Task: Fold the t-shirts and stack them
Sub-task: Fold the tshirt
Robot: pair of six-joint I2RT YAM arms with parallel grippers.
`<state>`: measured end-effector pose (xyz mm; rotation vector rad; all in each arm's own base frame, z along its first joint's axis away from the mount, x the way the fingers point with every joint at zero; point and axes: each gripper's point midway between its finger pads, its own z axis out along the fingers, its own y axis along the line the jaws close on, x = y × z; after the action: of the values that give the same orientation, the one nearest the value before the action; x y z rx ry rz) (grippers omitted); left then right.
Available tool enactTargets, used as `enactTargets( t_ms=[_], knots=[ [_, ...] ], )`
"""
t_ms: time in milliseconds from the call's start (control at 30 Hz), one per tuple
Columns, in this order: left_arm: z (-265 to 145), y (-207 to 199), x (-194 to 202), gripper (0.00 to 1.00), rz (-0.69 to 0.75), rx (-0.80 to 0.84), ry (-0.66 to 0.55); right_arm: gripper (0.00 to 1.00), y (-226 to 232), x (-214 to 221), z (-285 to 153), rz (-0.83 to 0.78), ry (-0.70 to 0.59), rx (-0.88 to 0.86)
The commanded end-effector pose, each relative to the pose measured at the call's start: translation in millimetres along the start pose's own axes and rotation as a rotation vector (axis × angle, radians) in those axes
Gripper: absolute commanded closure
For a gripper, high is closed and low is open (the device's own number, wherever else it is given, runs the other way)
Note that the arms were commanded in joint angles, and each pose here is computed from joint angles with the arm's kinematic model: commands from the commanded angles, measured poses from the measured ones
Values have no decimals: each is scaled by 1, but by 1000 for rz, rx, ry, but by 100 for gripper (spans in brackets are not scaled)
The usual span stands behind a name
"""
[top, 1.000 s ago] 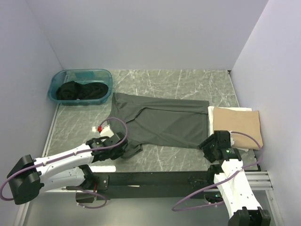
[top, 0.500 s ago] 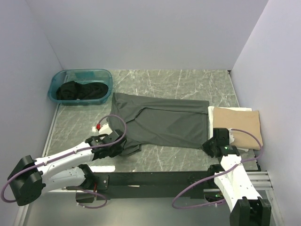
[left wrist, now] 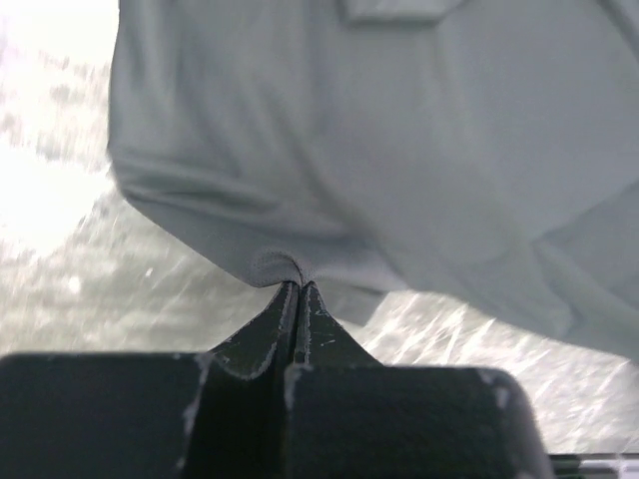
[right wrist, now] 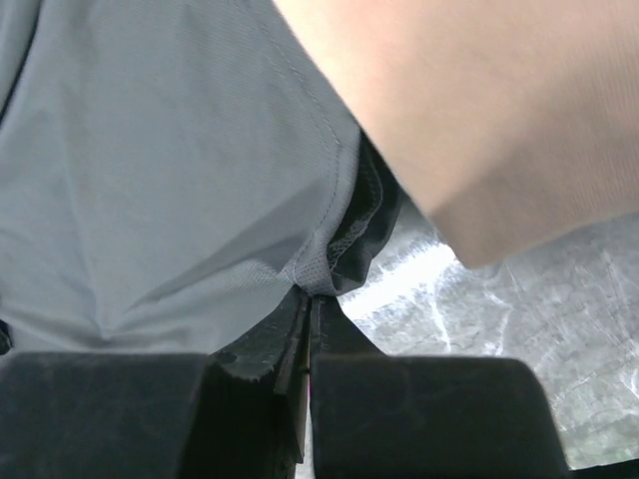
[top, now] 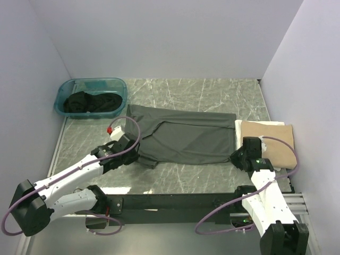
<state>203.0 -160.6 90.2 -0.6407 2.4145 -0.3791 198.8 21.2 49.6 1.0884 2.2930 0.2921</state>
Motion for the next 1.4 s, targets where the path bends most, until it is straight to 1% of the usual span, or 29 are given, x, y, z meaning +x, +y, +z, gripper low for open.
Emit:
enactTargets(
  t_ms=[0,267,500,767,833,933,967,1067,1133,1167,1200,1233,1267,1333,1367],
  knots=[
    [-4,-31,-30,99,17,84,-55,100,26,-24,-10,-37,-50,-49],
    [-6,-68,-70,99,36,125,-104,100,47,-42,-9,-66,-44,-54],
    [9,-79,-104,99,37,86,-129,100,70,-65,-11,-94,-65,-57],
    [24,-97,-137,99,52,80,-145,100,92,-86,-1,-101,-72,-55],
    [33,-102,-145,99,59,77,-144,100,96,-90,2,-103,-74,-53],
    [50,-106,-153,99,106,70,-138,100,102,-97,9,-111,-71,-43],
    [52,-111,-159,99,145,84,-148,100,104,-97,13,-112,-62,-36],
    [74,-120,-169,99,194,107,-139,100,109,-103,22,-117,-56,-24],
    [80,-130,-181,99,227,138,-140,100,112,-108,28,-120,-58,-11],
    [94,-127,-178,99,239,116,-113,100,112,-110,31,-118,-58,-6],
    [100,-124,-178,99,246,97,-94,100,114,-112,33,-119,-61,-3],
    [102,-130,-185,99,269,100,-105,100,112,-112,39,-111,-54,15],
    [118,-123,-182,97,271,62,-88,100,116,-116,41,-108,-62,14],
    [128,-123,-191,95,279,34,-97,100,119,-120,51,-101,-65,21],
    [142,-118,-186,96,286,10,-67,100,120,-123,54,-98,-69,28]
  ],
)
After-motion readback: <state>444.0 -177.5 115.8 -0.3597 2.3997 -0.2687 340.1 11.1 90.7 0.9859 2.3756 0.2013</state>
